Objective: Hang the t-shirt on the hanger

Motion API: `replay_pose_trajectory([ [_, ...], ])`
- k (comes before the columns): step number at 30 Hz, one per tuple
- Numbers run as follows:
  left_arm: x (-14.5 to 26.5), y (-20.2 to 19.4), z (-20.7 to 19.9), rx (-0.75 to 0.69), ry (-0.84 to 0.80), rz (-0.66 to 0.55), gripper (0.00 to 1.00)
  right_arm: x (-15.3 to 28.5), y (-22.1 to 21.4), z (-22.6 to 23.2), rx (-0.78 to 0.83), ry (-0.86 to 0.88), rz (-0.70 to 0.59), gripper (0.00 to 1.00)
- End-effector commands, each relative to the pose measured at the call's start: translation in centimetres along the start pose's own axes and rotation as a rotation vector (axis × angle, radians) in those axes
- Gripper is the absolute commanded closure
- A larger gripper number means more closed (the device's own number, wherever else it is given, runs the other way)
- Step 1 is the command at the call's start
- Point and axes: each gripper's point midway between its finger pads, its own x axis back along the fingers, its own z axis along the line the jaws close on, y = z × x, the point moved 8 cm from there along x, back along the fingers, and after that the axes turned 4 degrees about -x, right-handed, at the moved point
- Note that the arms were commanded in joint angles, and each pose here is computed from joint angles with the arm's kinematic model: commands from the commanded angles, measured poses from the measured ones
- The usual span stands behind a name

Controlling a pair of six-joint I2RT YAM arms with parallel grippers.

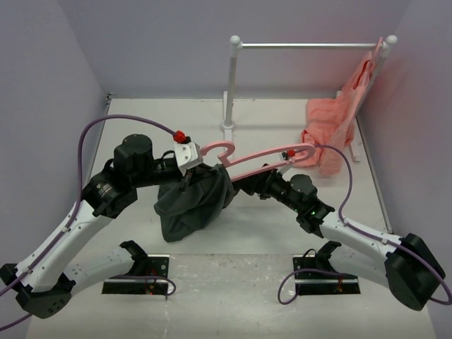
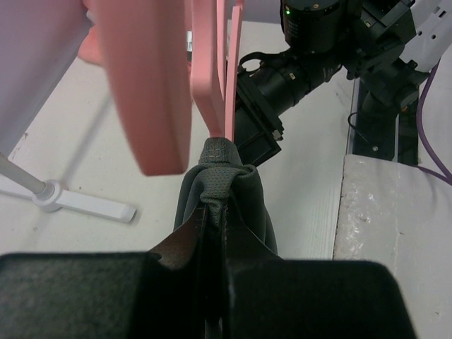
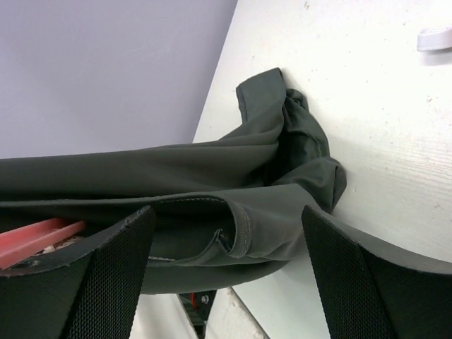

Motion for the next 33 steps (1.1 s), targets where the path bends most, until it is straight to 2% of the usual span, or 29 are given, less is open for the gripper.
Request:
replay_pose_trajectory([
  [1, -0.6, 0.9, 0.5, -0.022, 0.005, -0.057, 1.0, -1.0, -0.2, 0.3, 0.041, 0.013, 0.042, 0.15],
  [6, -0.4, 1.4, 0.5, -0.026, 0.006, -0.069, 1.0, -2.1, -1.2, -1.4, 0.03, -0.046, 0.082, 0.19],
  [10, 0.4, 2.0, 1.2, -0.014, 0.108, -0.072, 1.0, -2.6, -2.1, -3.1, 0.014, -0.114, 0.121, 0.34],
  [13, 1.1, 2.5, 1.7, 0.0, 0.197, -0.073, 1.0, -2.6, -2.1, -4.4, 0.009, -0.191, 0.116, 0.52],
  [15, 1.5, 2.6, 1.8, 0.0, 0.224, -0.072, 1.0, -2.4, -1.0, -5.3, 0.005, -0.255, 0.079, 0.7],
  [17, 1.8, 2.3, 1.3, -0.006, 0.193, -0.058, 1.0, -1.6, 1.8, -5.9, -0.001, -0.342, 0.029, 0.93],
  [18, 1.8, 2.2, 1.1, -0.012, 0.18, -0.052, 1.0, -1.2, 3.2, -6.2, -0.005, -0.375, 0.002, 0.98],
  [20, 2.0, 1.7, 0.6, -0.032, 0.145, -0.038, 1.0, 0.6, 8.2, -7.4, -0.02, -0.476, -0.116, 1.0],
  [23, 2.4, 0.8, -0.1, -0.075, 0.094, -0.025, 1.0, 3.0, 13.4, -6.8, 0.006, -0.518, -0.204, 1.0],
  [26, 1.8, -1.3, 0.5, -0.055, 0.138, 0.075, 1.0, 5.5, 17.6, -4.3, 0.037, -0.539, -0.277, 1.0],
  [29, 0.7, -3.5, 1.4, -0.029, 0.154, 0.215, 1.0, 6.7, 19.5, -1.4, 0.11, -0.543, -0.316, 1.0],
  [31, 0.1, -4.0, 2.0, -0.012, 0.184, 0.245, 1.0, 6.8, 20.0, 0.5, 0.141, -0.513, -0.29, 1.0],
  [33, -0.9, -3.7, 2.5, 0.002, 0.183, 0.217, 1.0, 6.0, 19.2, 1.8, 0.173, -0.475, -0.23, 1.0],
])
